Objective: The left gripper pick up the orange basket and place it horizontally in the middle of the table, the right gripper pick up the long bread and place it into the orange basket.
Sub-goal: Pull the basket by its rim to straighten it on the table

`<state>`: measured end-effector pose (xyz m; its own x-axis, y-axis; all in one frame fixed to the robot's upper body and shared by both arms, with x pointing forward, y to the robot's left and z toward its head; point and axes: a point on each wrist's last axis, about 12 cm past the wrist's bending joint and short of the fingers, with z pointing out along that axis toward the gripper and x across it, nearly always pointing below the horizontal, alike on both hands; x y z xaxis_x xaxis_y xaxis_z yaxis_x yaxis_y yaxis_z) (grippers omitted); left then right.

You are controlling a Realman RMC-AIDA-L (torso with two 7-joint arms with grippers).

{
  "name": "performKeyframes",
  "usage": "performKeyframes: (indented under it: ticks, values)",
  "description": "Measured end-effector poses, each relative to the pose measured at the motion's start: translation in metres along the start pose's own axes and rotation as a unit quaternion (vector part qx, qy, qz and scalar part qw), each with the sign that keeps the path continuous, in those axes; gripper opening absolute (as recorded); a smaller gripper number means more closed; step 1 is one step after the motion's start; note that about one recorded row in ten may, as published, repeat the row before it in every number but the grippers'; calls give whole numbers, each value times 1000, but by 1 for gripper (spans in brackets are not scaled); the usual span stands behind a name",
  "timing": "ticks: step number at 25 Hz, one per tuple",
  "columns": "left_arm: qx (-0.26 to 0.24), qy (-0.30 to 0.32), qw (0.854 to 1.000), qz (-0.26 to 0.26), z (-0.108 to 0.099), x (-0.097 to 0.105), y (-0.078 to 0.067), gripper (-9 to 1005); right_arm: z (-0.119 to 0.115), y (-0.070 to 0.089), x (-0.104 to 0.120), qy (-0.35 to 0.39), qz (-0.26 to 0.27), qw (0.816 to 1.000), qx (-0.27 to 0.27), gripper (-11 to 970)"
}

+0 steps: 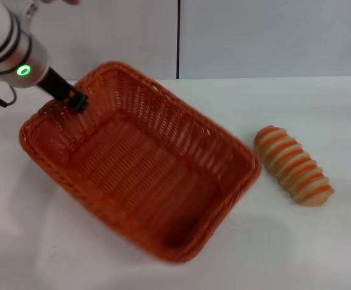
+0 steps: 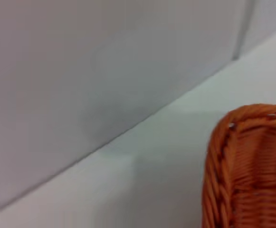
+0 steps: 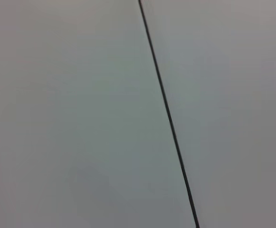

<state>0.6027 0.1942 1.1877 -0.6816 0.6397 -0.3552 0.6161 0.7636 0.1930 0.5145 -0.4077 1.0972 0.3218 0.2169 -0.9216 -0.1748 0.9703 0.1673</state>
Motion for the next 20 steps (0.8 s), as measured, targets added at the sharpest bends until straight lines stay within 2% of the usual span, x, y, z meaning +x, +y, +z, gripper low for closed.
performKeyframes:
  ticks: [1, 5, 6, 10, 11, 15, 16, 20]
  values:
    - [0, 0, 997, -74, -2, 8, 9, 319, 8, -1, -6, -5, -13, 1000, -9, 648]
    - [10, 2, 990, -144, -4, 25, 24, 286, 25, 2, -11, 12, -27, 999, -40, 648]
    - [10, 2, 990, -144, -4, 25, 24, 274, 37, 5, -13, 31, -26, 997, -63, 648]
    - [17, 5, 986, -165, -5, 32, 29, 227, 51, 9, -15, 42, -28, 995, -86, 648]
    - [28, 8, 983, -181, -6, 40, 30, 215, 57, 11, -15, 44, -29, 994, -94, 648]
    - [29, 11, 982, -189, -8, 48, 31, 167, 62, 15, -15, 44, -29, 993, -102, 648]
    - [31, 21, 980, -194, -8, 57, 30, 167, 64, 16, -15, 42, -29, 993, -103, 648]
    - [35, 34, 980, -194, -11, 64, 27, 167, 65, 17, -15, 39, -27, 994, -103, 648]
